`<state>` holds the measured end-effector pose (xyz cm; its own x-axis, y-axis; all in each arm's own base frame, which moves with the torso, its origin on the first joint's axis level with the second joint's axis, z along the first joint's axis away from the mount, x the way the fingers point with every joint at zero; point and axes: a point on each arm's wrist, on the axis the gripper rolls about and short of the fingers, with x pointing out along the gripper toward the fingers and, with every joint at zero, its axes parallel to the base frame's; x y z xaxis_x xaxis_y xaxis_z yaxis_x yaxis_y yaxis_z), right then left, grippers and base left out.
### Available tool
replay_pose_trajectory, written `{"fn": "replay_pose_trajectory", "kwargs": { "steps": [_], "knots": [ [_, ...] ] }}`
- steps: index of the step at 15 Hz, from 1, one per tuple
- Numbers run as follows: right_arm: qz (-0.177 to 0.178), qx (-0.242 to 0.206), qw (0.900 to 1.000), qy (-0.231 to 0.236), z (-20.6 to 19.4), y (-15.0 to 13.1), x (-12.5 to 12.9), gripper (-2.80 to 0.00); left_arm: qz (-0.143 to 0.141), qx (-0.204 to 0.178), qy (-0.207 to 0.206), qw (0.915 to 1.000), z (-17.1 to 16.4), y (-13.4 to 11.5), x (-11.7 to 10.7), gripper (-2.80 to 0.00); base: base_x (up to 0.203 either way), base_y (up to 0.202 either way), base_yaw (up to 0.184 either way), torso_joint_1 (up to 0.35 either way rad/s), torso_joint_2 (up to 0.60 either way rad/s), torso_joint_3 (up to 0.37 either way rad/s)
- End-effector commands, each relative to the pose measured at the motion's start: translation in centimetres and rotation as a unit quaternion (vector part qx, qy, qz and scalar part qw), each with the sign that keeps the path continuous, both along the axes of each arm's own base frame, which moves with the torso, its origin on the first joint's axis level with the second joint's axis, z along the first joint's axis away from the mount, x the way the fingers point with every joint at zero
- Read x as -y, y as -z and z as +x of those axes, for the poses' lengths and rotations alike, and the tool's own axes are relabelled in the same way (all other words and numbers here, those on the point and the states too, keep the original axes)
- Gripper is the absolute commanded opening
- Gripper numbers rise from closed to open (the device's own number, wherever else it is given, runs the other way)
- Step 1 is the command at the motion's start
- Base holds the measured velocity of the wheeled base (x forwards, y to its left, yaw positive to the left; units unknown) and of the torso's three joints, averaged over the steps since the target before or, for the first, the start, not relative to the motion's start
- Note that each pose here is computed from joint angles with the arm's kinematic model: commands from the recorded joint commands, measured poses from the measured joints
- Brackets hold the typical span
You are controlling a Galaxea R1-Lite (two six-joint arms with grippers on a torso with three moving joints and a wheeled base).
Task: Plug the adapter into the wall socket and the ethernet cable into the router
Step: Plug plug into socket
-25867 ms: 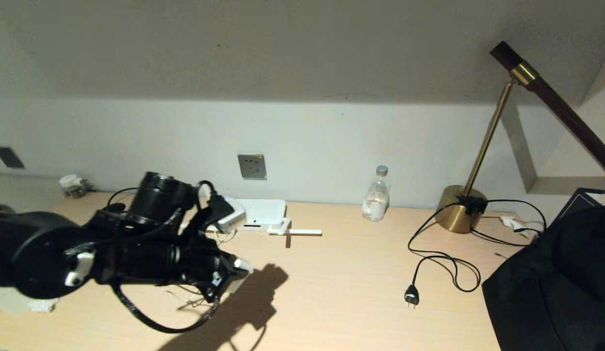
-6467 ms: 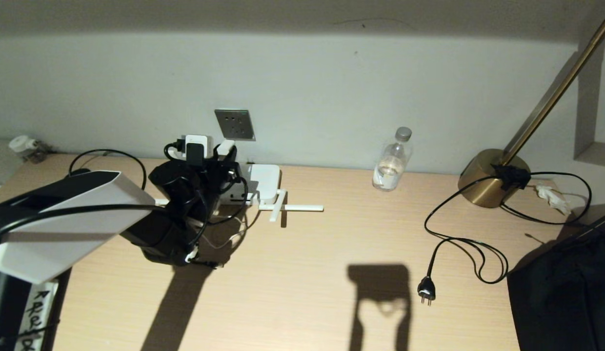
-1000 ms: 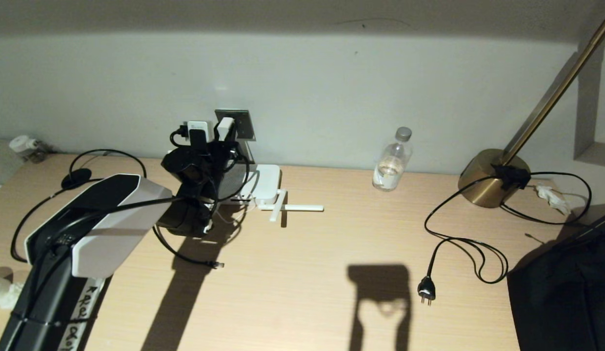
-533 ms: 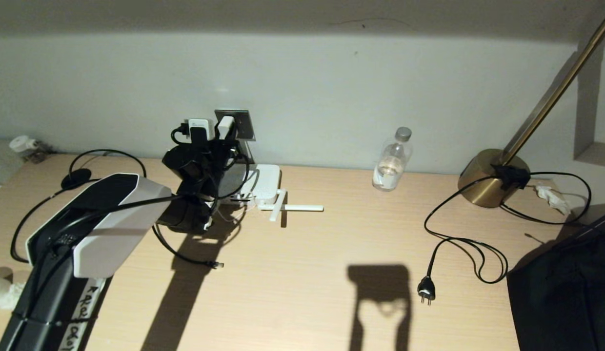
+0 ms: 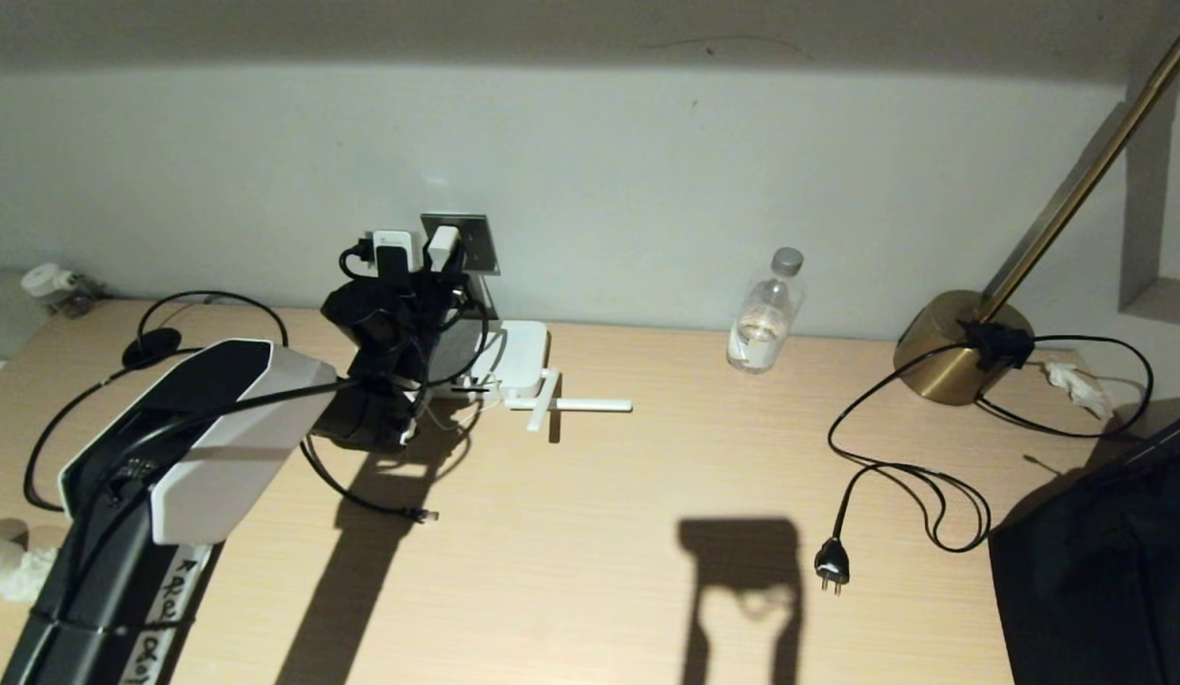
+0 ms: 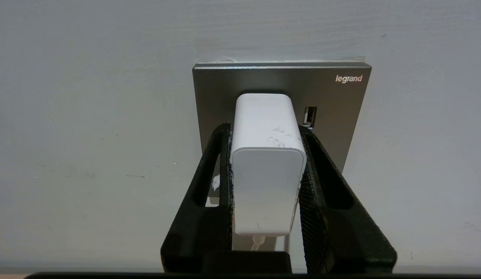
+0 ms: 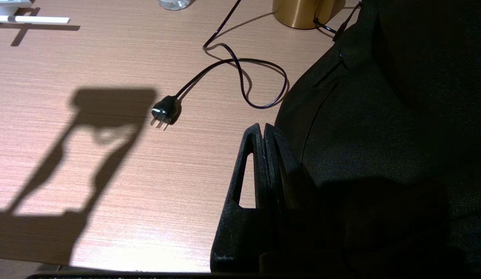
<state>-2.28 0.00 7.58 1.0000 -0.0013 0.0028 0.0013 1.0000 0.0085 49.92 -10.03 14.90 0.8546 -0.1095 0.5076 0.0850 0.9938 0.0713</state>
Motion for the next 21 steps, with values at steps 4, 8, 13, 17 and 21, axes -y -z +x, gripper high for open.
{"fn": "replay_pose_trajectory", "kwargs": {
  "steps": [4,8,13,17,21],
  "knots": [
    [0.000,-0.001,1.000,0.000,0.0,0.0,0.0,-2.80,-0.001,0.008,0.000,1.0000,0.1,-0.2,0.1,-2.80,0.000,0.000,0.000,0.000,0.00,0.000],
    [0.000,-0.001,1.000,0.000,0.0,0.0,0.0,-2.80,-0.001,0.011,0.000,0.9999,0.0,-0.5,0.1,-2.80,0.000,0.000,0.000,0.000,0.00,0.000],
    [0.000,-0.001,1.000,0.000,0.0,0.0,0.0,-2.80,-0.002,0.011,-0.002,0.9999,-0.1,-0.8,0.0,-2.80,0.000,0.000,0.000,0.000,0.00,0.000],
    [0.000,-0.001,1.000,0.000,0.0,0.0,0.0,-2.80,-0.001,0.002,-0.003,1.0000,-0.7,-0.8,-0.1,-2.80,0.000,0.000,0.000,0.000,0.00,0.000],
    [0.000,-0.001,1.000,0.000,0.0,0.0,0.0,-2.80,-0.002,0.007,-0.003,1.0000,-0.8,-0.9,0.0,-2.80,0.000,0.000,0.000,0.000,0.00,0.000]
  ]
}}
